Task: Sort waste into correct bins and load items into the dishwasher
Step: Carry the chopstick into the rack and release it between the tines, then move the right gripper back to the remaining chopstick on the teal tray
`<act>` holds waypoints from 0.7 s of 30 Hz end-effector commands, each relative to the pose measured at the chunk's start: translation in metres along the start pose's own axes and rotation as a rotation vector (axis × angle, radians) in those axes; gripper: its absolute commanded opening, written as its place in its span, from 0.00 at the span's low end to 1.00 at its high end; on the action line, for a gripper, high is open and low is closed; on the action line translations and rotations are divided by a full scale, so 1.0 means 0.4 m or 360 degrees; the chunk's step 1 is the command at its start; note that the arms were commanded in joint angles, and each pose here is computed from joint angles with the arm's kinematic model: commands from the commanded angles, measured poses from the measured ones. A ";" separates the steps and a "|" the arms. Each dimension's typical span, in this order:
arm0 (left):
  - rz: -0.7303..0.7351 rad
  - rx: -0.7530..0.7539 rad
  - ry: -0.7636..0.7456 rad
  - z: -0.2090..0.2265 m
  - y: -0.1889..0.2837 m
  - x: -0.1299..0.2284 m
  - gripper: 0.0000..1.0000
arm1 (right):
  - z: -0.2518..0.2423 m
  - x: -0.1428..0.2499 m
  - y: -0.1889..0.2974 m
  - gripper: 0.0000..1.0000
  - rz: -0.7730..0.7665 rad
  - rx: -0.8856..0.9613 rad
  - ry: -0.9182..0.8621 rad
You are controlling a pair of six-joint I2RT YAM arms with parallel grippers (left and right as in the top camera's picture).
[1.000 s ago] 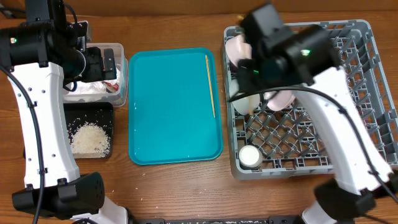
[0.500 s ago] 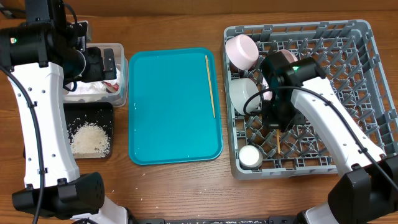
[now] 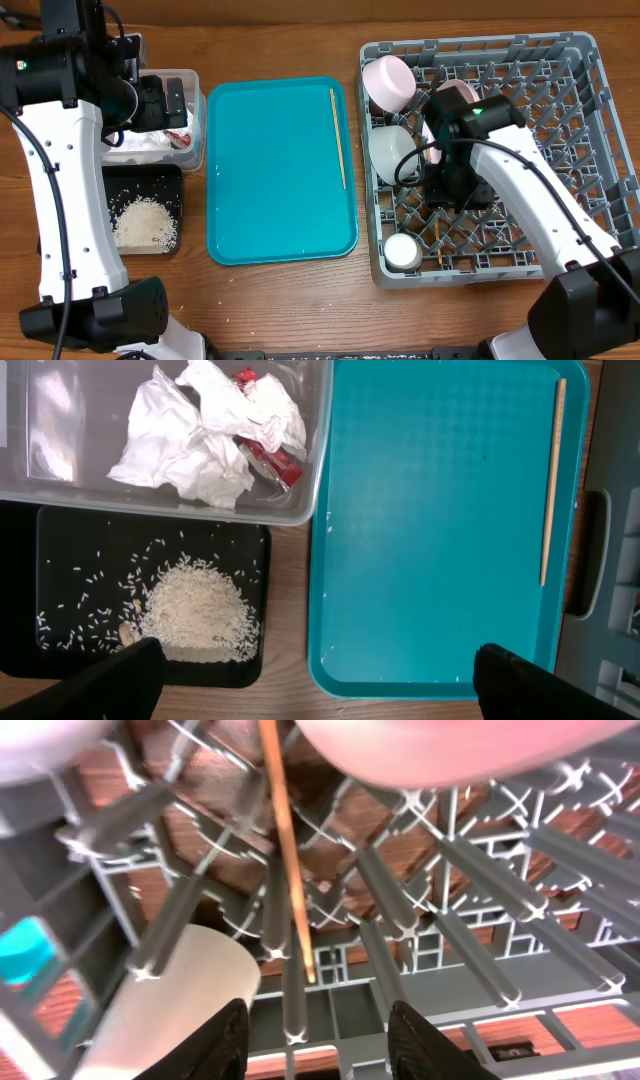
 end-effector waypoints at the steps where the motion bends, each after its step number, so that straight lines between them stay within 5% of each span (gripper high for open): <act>1: -0.0063 0.0008 -0.0027 -0.006 0.029 -0.003 1.00 | 0.041 -0.039 0.105 0.46 -0.0183 -0.0233 -0.0004; 10: -0.0063 0.0008 -0.0027 -0.006 0.029 -0.003 1.00 | 0.296 -0.087 0.208 0.59 -0.0522 -0.0708 0.0220; 21: -0.0063 0.0008 -0.0027 -0.006 0.029 -0.003 1.00 | 0.509 -0.156 0.004 0.62 -0.0689 -0.0413 0.0381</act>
Point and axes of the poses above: each gripper's point midway between its finger pads, its own y axis back along the fingers, its own z axis along the line the jaws close on, x = y × z, the point moved 4 cm from there along y, back along the fingers, and after that the axes turned 8 degrees about -y, right-handed, at the moved point
